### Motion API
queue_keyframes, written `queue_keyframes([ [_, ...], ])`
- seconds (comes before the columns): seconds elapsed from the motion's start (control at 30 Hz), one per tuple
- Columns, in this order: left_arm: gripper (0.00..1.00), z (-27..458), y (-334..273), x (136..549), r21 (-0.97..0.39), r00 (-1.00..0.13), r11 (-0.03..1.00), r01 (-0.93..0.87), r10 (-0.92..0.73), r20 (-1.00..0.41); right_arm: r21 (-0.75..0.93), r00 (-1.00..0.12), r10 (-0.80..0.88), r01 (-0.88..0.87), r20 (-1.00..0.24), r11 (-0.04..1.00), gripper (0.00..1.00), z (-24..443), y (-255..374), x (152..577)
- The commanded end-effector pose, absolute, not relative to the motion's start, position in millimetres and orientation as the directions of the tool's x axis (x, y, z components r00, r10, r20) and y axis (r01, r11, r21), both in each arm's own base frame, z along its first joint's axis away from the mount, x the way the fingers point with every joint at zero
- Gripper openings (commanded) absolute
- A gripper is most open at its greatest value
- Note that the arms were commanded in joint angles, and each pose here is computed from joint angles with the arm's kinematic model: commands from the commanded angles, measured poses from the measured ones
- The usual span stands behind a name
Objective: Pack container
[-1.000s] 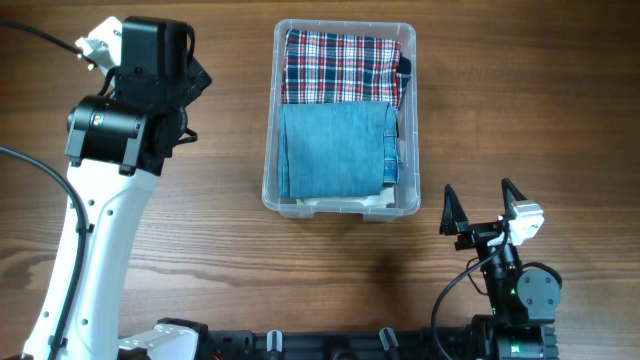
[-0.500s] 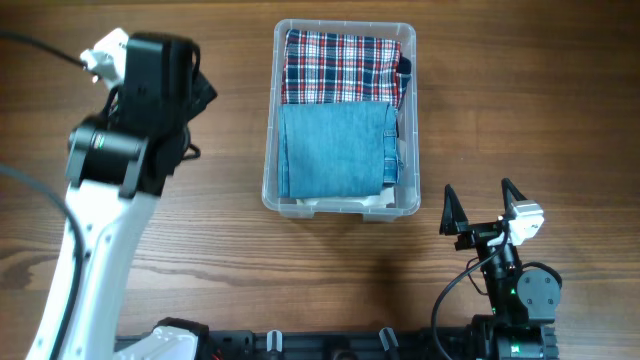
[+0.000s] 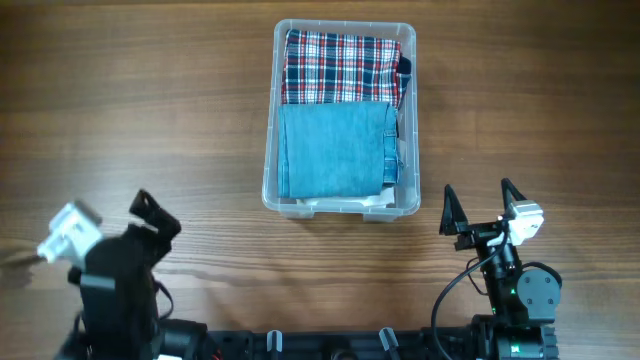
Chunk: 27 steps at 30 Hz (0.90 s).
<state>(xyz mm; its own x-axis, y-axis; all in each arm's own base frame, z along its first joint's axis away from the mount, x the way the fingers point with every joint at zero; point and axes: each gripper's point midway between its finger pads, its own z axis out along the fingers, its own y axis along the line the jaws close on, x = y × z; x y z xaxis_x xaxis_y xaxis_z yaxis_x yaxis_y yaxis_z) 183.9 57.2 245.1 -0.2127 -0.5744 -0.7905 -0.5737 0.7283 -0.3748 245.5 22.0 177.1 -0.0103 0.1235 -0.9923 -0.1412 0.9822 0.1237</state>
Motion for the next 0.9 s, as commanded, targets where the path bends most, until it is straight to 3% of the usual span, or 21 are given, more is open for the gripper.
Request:
queue_keyframes([
  [0.0,1.00,215.0,48.5,175.6,-0.461,-0.193,0.725,-0.511,-0.619,-0.761,0.104,0.001,0.106,-0.152,-0.994,0.983,1.00,179.0,23.2,244.8],
  [0.27,1.00,205.8,18.2,213.3,-0.656,-0.071,0.724,-0.214,-0.681,-0.729,0.104,0.001,0.105,-0.152,-0.994,0.983,1.00,179.0,23.2,244.8],
  [0.5,1.00,218.2,7.5,235.8,-0.683,0.056,0.731,-0.011,-0.681,-0.730,0.104,0.001,0.105,-0.152,-0.994,0.983,1.00,179.0,23.2,244.8],
  [0.57,1.00,216.9,-0.2,239.0,-0.566,0.055,0.823,0.035,-0.568,-0.821,0.104,0.001,0.106,-0.152,-0.994,0.983,1.00,179.0,23.2,244.8],
  [0.87,1.00,185.6,-0.7,244.3,-0.362,0.007,0.932,0.003,-0.362,-0.932,0.104,0.001,0.105,-0.152,-0.994,0.983,1.00,179.0,23.2,244.8],
])
